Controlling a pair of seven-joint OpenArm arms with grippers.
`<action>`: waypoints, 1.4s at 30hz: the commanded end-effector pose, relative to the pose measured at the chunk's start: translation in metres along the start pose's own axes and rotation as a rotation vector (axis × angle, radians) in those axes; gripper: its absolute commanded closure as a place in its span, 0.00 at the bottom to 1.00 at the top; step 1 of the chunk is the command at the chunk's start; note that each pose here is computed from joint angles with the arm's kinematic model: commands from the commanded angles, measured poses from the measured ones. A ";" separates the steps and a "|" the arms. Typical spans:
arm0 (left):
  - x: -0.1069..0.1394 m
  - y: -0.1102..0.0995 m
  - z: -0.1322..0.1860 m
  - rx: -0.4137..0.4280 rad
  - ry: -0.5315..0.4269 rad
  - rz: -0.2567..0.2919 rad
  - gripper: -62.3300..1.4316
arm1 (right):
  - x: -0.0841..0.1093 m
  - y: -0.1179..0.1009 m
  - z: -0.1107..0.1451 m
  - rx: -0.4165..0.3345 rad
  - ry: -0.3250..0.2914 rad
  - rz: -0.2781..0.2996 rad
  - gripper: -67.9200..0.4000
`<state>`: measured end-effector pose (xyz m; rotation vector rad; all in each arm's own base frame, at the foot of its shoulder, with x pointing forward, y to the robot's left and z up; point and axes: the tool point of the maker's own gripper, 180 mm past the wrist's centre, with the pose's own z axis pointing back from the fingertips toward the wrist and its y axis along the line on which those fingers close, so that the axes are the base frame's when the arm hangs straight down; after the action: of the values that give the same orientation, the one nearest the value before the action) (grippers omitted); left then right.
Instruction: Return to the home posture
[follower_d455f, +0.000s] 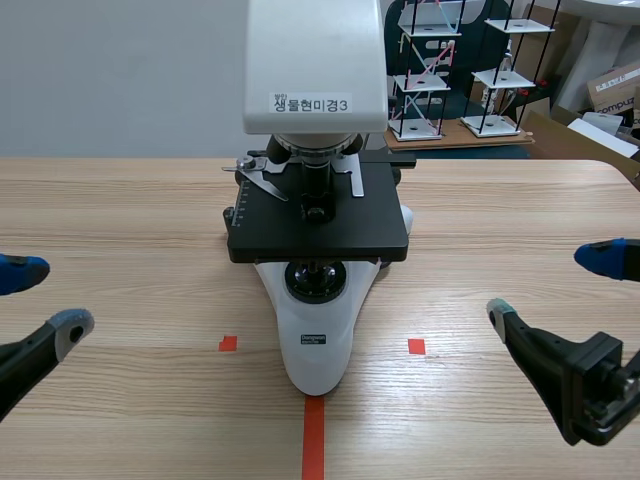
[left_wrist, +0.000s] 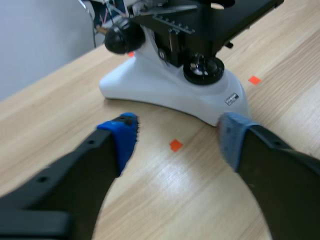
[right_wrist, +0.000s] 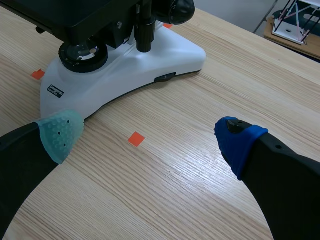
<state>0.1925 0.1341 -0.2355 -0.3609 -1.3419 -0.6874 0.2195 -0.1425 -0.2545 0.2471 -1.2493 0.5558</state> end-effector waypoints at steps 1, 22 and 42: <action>-0.002 -0.002 0.002 0.005 0.007 0.028 0.28 | 0.008 -0.001 -0.001 -0.001 -0.030 0.002 0.15; 0.009 -0.005 0.002 0.016 0.060 -0.065 0.00 | 0.008 0.000 -0.001 0.004 -0.029 0.001 0.15; 0.017 -0.005 0.001 0.016 0.012 -0.066 0.00 | 0.008 0.000 -0.001 0.004 -0.029 0.001 0.15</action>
<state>0.1907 0.1299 -0.2231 -0.2772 -1.3349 -0.7445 0.2192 -0.1419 -0.2546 0.2505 -1.2482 0.5579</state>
